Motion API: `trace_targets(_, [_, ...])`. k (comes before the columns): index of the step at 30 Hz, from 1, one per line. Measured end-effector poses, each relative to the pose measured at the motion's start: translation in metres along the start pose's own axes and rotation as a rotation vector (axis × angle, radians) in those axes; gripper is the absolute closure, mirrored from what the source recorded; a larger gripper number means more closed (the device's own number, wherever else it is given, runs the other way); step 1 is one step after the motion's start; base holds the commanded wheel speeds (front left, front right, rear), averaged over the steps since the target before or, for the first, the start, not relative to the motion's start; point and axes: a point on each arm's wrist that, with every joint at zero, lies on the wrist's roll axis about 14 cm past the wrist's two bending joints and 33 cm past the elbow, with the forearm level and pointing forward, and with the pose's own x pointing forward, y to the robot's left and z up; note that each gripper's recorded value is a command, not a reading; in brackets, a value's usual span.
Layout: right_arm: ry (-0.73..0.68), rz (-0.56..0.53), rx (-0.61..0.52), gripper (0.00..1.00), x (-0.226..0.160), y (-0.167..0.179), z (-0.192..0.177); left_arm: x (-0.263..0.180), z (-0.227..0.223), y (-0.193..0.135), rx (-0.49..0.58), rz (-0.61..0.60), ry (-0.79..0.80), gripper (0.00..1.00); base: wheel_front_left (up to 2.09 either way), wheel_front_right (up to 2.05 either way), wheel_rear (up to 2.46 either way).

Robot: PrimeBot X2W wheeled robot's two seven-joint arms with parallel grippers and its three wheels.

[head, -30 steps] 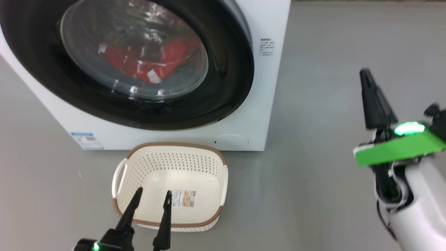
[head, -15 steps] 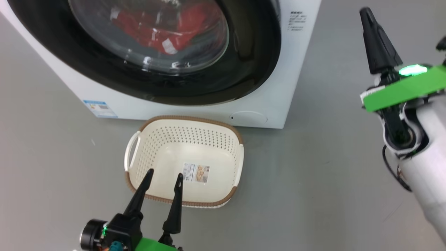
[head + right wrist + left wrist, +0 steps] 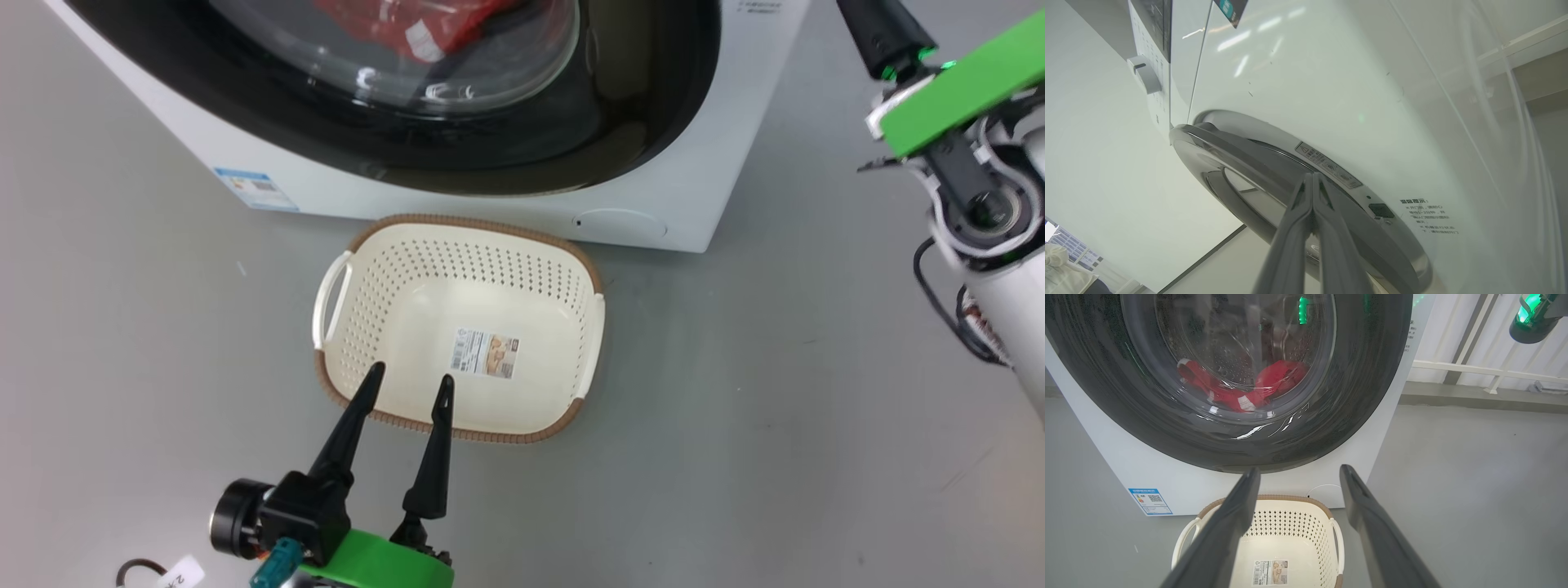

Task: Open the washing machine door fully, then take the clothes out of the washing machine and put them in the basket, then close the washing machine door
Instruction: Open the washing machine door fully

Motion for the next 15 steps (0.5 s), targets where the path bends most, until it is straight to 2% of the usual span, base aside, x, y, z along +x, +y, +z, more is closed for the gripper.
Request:
trace_targets(10, [0.191,-0.006,0.220,1.00,0.021,-0.016,-0.025,0.008,-0.011,0.000,-0.006,0.004,0.030,0.00,0.00,0.00,0.00])
trace_targets(15, [0.229,-0.003,0.268,1.00,0.031,-0.021,-0.025,0.011,-0.013,0.001,-0.004,0.005,0.035,0.00,0.00,0.00,0.00])
